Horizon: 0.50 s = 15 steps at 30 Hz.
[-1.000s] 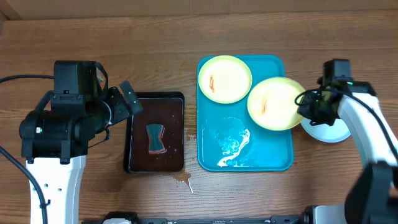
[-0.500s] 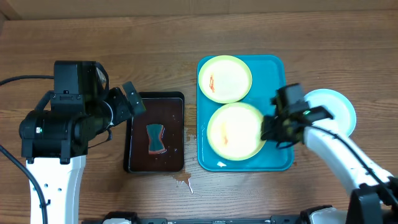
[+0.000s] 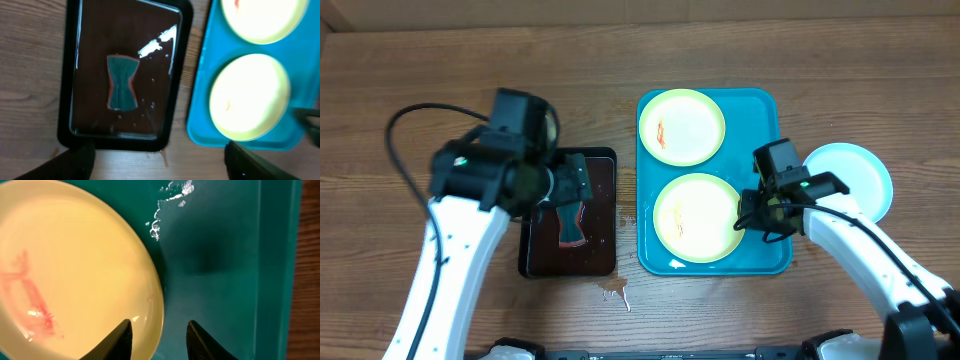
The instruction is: Clean dirty plates on tray and stack at the side
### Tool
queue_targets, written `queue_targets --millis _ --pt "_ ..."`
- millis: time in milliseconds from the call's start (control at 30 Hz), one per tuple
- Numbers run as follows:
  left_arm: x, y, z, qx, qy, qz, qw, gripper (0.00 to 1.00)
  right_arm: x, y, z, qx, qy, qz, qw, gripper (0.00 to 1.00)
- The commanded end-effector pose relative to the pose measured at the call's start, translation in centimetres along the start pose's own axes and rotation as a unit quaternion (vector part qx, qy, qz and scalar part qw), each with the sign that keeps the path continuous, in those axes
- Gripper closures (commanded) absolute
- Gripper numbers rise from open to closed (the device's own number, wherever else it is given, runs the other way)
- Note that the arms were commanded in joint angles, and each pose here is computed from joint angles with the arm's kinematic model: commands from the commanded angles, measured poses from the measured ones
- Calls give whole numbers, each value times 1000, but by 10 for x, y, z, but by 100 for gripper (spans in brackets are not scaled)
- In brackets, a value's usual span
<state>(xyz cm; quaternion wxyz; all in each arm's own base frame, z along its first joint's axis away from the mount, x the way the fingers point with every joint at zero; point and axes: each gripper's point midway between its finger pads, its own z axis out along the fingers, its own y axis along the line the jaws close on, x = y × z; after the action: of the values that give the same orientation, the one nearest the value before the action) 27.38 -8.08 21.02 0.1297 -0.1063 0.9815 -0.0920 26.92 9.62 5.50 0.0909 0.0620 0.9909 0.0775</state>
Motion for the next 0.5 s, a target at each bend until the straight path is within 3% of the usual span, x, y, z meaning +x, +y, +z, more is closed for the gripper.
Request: queue_targets --millis 0,67,200,300,467 --pt "8 16 37 -57 34 -6 998 25 -26 12 -37 -18 -60 -14 998 63" --pt "14 20 60 -69 56 -20 996 28 -26 12 -45 -21 -66 -15 997 62" --pt "25 29 104 -89 99 -26 991 50 -20 10 -49 -18 -60 -14 998 62" --pt "32 35 131 -106 128 -30 986 52 -14 7 -48 -13 -49 -13 999 62" --pt "33 50 164 -153 147 -38 976 65 -13 7 -48 -12 -47 -13 999 62"
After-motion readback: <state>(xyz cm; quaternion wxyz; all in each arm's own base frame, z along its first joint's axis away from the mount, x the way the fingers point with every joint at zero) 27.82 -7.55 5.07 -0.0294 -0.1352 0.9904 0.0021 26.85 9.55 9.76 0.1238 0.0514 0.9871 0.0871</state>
